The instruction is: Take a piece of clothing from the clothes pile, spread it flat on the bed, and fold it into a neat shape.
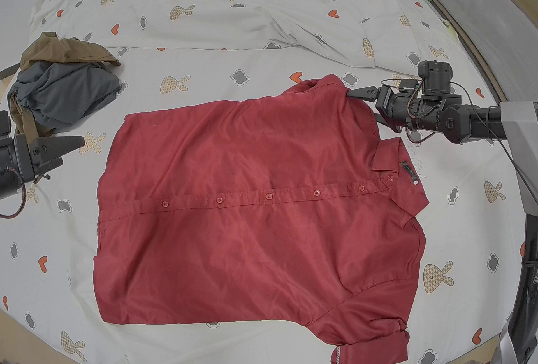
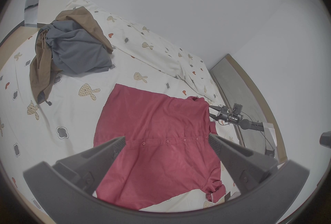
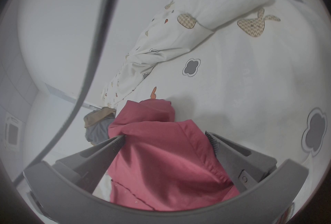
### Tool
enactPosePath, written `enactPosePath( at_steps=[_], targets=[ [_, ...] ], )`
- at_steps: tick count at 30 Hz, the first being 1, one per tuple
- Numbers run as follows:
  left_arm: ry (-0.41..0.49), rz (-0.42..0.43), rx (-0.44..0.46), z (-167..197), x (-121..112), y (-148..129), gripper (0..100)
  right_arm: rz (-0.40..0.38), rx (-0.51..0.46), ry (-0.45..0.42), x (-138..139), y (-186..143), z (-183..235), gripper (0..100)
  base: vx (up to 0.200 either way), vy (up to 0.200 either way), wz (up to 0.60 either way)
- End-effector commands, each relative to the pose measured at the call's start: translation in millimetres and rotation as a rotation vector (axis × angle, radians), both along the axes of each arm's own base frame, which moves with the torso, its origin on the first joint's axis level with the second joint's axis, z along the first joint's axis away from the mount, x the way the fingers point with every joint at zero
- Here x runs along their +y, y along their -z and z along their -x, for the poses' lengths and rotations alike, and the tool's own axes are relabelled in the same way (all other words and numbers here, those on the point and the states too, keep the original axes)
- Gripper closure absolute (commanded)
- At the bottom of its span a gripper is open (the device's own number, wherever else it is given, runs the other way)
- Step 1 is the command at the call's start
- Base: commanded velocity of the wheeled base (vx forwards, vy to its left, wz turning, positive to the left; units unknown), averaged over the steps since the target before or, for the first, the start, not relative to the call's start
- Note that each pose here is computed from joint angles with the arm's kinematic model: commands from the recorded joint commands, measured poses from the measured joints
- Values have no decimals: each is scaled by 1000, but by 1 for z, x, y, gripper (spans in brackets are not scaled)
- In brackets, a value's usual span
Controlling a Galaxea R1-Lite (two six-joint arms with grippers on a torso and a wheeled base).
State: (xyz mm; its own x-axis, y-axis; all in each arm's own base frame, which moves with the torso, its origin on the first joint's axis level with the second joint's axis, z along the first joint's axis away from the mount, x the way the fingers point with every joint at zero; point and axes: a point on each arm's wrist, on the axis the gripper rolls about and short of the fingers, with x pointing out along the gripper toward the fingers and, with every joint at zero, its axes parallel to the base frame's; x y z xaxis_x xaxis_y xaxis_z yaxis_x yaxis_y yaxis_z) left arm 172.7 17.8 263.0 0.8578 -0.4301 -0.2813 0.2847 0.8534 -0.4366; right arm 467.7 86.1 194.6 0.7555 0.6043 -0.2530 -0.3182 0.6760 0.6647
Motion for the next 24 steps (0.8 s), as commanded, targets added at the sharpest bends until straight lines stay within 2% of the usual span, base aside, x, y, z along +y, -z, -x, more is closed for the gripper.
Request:
enactPosePath(
  at_steps=[1,4,6,11,15,17,18,24],
  targets=[
    [2,1,7,-1,0,2,0,-53,27,-8,-5,-10,9,0,0,0,0],
    [2,1,7,-1,0,2,0,-77,65,-8,-7,-10,17,0,0,0,0],
    [4,2,10,-2,0,3,0,-107,62,-58,-10,-30,38,0,0,0,0],
    [2,3,14,-4,0,3,0,-183,147,-207,-12,-33,66,0,0,0,0],
    [2,3,16,-3,0,3,0,-214,219,-243,-11,-22,71,0,0,0,0],
    [2,3,16,-3,0,3,0,-214,219,-243,-11,-22,71,0,0,0,0],
    [2,3,16,-4,0,4,0,-241,293,-261,-11,-11,80,0,0,0,0],
    [4,4,20,-4,0,4,0,-240,418,-300,-9,18,110,0,0,0,0]
  ],
)
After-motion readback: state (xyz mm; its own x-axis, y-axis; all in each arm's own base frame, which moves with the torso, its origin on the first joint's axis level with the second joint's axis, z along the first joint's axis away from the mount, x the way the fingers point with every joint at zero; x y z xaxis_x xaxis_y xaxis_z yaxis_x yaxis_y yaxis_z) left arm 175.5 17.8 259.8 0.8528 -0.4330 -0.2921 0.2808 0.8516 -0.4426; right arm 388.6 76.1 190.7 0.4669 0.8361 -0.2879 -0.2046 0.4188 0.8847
